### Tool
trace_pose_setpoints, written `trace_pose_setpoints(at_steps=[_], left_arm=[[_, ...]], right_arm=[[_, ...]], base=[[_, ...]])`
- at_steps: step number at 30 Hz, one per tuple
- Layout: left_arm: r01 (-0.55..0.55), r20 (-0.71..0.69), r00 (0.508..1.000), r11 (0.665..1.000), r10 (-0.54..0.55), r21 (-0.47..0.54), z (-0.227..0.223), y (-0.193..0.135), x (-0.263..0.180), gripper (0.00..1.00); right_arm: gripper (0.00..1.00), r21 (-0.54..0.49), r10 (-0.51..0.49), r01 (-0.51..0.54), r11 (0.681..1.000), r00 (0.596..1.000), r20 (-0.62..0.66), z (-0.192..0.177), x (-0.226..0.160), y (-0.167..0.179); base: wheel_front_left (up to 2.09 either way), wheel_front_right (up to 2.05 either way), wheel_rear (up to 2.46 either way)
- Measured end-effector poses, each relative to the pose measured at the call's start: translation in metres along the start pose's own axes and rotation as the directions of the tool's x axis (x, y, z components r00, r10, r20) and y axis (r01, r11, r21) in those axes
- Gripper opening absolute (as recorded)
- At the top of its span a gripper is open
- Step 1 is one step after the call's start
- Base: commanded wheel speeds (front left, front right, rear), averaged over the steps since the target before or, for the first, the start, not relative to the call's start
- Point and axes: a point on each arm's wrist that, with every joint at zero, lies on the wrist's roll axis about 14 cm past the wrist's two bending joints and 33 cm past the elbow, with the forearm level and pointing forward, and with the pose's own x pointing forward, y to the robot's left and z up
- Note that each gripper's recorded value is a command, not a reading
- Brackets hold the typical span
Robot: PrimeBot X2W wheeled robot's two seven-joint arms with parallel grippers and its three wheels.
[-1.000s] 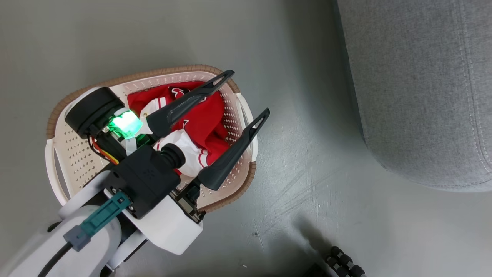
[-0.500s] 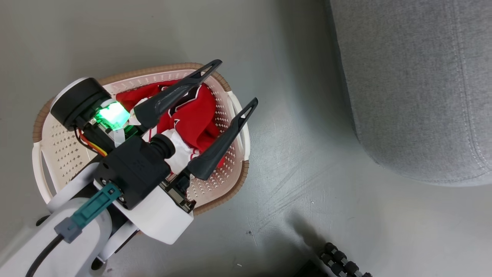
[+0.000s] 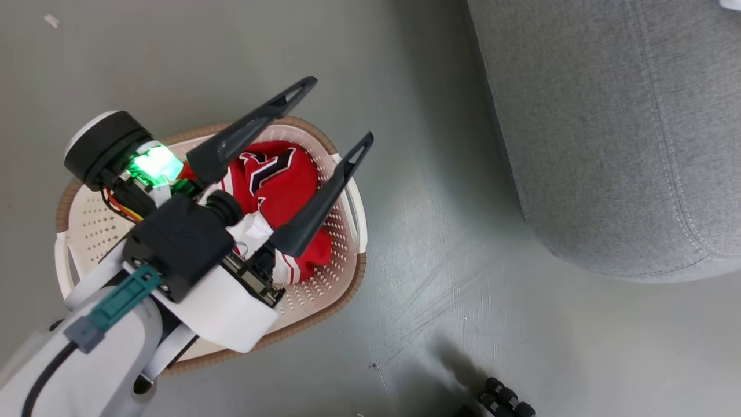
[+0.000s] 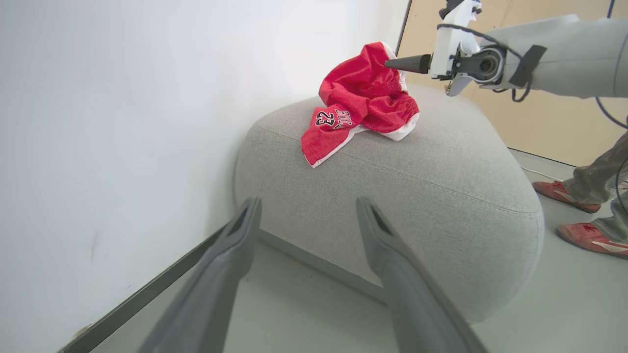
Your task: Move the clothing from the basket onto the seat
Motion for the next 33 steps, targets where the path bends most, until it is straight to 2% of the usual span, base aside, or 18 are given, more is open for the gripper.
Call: trace_pose_setpoints(at_steps=[3, 9, 16, 25, 33], left_arm=[[-0.009, 0.023, 1.000, 1.000, 0.009, 0.009, 0.009, 0.001, 0.001, 1.00], [-0.054, 0.083, 0.995, 0.998, 0.053, 0.014, 0.032, 0.004, 0.000, 1.00], [-0.140, 0.108, 0.985, 0.990, 0.137, 0.026, 0.046, 0.013, -0.011, 1.00], [-0.272, 0.146, 0.953, 0.962, 0.266, 0.020, 0.067, 0.026, -0.036, 1.00], [-0.400, 0.194, 0.901, 0.916, 0.388, 0.023, 0.087, 0.039, -0.069, 1.00]], right_arm=[[1.00, 0.016, 0.023, -0.023, 1.000, 0.999, 0.025, 0.000, -0.009, 0.012], [1.00, 0.039, 0.091, -0.098, 0.994, 0.984, 0.153, 0.036, -0.016, 0.043], [1.00, 0.029, 0.192, -0.201, 0.979, 0.965, 0.179, 0.046, -0.037, 0.083], [1.00, 0.018, 0.325, -0.338, 0.941, 0.917, 0.233, 0.064, -0.065, 0.134], [1.00, 0.000, 0.429, -0.445, 0.896, 0.863, 0.266, 0.073, -0.094, 0.171]], base=[[0.00, 0.00, 0.00], [0.00, 0.00, 0.00], [0.00, 0.00, 0.00], [0.00, 0.00, 0.00], [0.00, 0.00, 0.00]])
